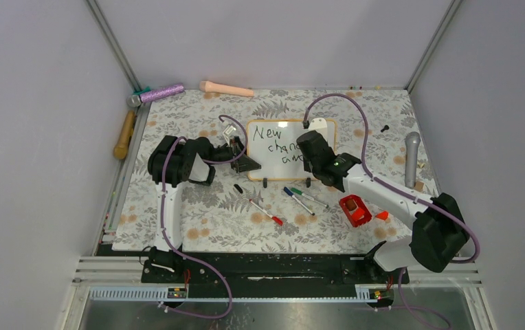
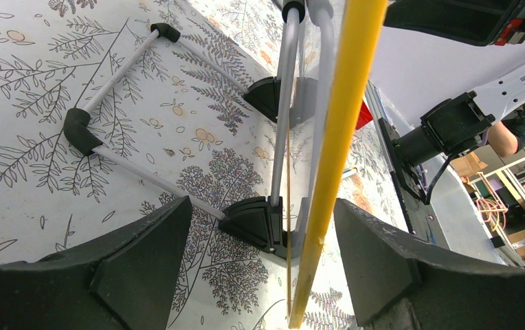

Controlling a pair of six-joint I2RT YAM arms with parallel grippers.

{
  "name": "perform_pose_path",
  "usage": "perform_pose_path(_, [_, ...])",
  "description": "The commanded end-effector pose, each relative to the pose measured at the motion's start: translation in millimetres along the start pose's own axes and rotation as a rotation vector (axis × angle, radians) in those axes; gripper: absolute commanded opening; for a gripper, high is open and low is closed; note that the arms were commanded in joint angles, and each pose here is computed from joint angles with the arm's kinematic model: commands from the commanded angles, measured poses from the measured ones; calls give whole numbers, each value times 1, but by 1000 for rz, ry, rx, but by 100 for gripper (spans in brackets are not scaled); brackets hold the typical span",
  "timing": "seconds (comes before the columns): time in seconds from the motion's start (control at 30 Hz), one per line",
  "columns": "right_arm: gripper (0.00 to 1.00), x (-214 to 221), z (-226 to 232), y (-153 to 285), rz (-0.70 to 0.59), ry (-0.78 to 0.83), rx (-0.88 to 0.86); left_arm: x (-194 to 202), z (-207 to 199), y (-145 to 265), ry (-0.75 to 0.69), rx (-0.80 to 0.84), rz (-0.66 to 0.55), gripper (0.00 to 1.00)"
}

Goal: Write a sentence on the whiteboard

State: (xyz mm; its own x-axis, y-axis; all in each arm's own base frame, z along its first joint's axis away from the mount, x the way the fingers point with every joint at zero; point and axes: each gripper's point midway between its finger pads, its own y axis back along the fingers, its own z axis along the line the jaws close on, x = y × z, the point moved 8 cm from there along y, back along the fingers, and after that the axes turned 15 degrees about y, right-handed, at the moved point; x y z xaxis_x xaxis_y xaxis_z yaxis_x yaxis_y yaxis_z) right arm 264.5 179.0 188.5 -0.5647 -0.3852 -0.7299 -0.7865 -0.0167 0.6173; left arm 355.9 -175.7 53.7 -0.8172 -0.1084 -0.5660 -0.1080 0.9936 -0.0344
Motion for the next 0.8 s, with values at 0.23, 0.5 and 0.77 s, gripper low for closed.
perform_pose_path(0.23, [0,-1,-9,12,-27,-29,-5,6,6,3,39,-11,10,79])
perform_pose_path(0.5, [0,3,-5,4,1,-18,7,6,6,3,39,-11,8,79])
perform_pose_path(0.77, [0,-1,-4,-1,4,-12,20,6,6,3,39,-11,8,79])
